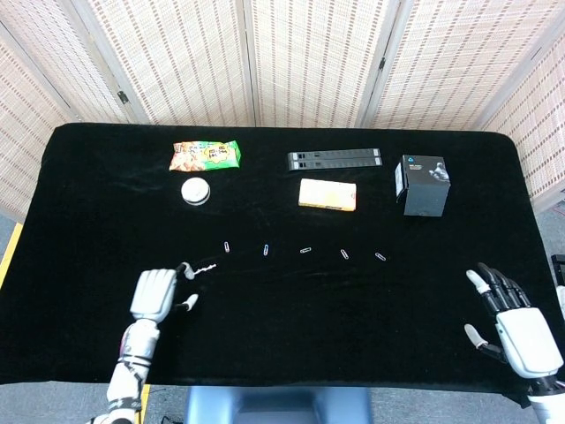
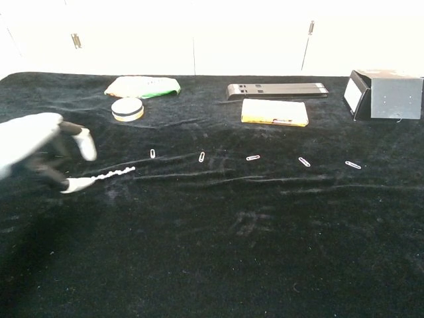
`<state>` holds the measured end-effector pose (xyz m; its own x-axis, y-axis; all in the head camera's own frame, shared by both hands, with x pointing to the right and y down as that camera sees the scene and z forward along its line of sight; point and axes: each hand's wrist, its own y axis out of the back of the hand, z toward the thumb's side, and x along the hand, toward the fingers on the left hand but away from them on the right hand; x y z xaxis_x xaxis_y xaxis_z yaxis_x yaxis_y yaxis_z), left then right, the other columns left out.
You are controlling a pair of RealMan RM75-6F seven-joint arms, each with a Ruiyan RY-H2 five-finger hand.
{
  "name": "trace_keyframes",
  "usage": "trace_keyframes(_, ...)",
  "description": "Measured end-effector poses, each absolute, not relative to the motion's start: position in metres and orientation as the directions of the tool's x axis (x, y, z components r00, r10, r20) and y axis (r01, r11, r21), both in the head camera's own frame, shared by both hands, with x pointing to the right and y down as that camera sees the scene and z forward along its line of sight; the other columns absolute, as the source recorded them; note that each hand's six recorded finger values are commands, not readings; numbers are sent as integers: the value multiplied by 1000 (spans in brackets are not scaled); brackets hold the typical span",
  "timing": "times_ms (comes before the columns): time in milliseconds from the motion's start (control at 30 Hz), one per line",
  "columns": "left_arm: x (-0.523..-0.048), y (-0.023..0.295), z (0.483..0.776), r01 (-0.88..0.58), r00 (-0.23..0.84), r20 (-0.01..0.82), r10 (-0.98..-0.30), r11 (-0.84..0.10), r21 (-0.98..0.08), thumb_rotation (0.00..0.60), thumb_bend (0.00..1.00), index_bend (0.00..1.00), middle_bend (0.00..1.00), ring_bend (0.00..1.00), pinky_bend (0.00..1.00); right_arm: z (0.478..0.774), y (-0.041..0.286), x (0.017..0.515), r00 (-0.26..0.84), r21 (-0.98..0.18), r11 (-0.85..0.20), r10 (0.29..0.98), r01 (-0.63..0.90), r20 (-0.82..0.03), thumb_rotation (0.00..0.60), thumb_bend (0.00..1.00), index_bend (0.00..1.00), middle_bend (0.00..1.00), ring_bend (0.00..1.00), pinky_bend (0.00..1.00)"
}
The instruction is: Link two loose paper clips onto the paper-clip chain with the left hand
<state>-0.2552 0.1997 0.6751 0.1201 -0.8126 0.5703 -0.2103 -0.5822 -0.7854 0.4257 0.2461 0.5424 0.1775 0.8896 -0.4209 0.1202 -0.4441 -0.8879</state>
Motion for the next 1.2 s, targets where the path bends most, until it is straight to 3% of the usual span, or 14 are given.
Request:
trace_keyframes(467,-233,172,713,-146,88,611,-787,-617,-773,600,406,472,1000,1000,1000,540,242,442,141,-877,-457,887,146,-439,600,335,0,0,0,119)
trace_keyframes(1200,-243,162,746,-81,35,650,-759,-651,-755,600,410,474,1000,1000,1000,547,236,449,101,-875,-464,886,139,-453,600,335,0,0,0,119)
